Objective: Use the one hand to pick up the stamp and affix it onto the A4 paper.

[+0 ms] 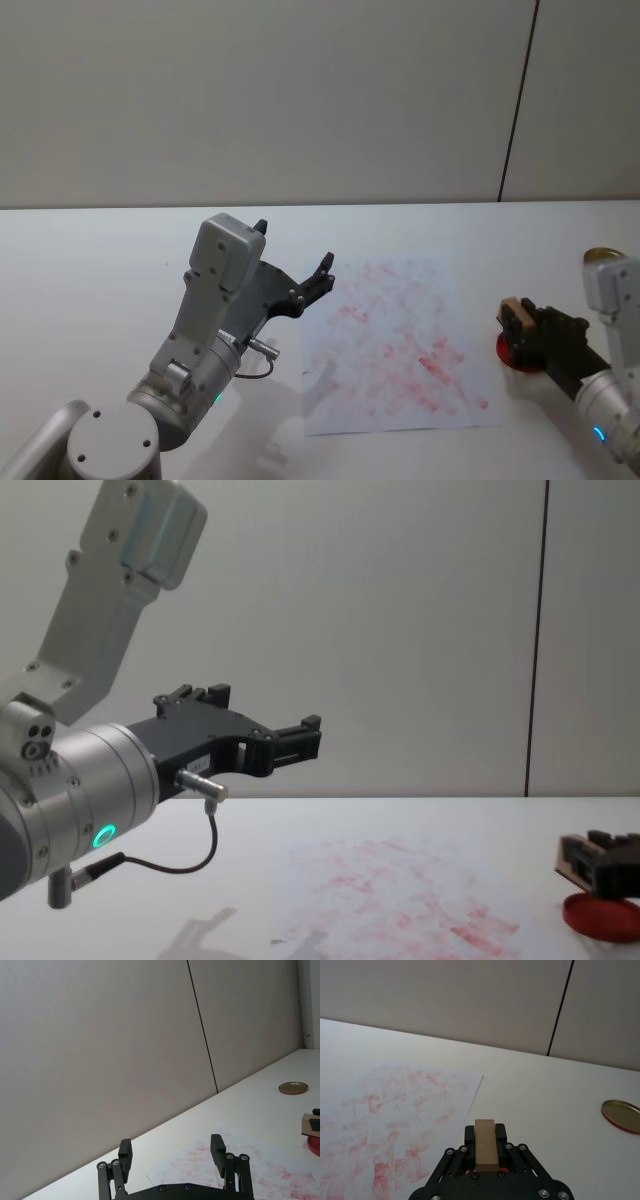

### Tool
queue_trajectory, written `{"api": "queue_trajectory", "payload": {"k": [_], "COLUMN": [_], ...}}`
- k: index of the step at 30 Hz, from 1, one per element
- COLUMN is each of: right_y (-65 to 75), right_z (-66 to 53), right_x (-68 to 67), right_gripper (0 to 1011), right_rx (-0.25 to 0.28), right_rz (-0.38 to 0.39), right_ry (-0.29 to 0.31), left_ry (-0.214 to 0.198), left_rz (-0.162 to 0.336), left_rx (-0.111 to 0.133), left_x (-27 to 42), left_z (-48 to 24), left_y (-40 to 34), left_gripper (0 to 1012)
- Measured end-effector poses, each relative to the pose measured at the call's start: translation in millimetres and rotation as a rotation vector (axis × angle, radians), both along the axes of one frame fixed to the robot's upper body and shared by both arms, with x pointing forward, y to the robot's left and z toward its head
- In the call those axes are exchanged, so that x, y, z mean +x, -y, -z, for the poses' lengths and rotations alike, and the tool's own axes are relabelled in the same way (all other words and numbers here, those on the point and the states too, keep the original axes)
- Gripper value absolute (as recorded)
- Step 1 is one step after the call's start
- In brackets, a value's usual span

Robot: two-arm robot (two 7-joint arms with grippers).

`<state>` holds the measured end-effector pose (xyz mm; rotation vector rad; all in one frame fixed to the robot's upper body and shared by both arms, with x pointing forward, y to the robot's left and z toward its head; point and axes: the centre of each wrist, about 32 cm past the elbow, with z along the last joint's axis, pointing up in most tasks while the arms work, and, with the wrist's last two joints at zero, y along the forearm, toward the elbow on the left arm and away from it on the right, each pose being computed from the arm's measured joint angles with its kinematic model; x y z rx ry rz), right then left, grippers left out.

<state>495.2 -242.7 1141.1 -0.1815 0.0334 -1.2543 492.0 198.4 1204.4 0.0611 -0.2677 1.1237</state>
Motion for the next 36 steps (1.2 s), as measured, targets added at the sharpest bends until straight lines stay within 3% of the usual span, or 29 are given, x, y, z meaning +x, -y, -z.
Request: {"api": "queue_trajectory", "payload": {"k": [15,25,36], "right_y": [-16.3,-25.9,-29.1], "right_z": [-8.4,-4.9,2.8], "right_x": [-2.3,-12.1,-22.9], "right_gripper": [225,225,225], "right_rx": [0.019,0.015,-0.005], "right_rz": [-0.166,-0.279,-0.350], "right_ry": [0.020,-0.007,-0.025], "left_ry": [0.000,0.000,0.000], "left_rz": [0.000,0.000,0.000], "left_rx": [0.000,0.000,0.000], "left_x": [0.0,0.0,0.0], "left_z": [0.0,0.0,0.0], "left_y": [0.0,0.0,0.0], "left_gripper": [993,993,993]}}
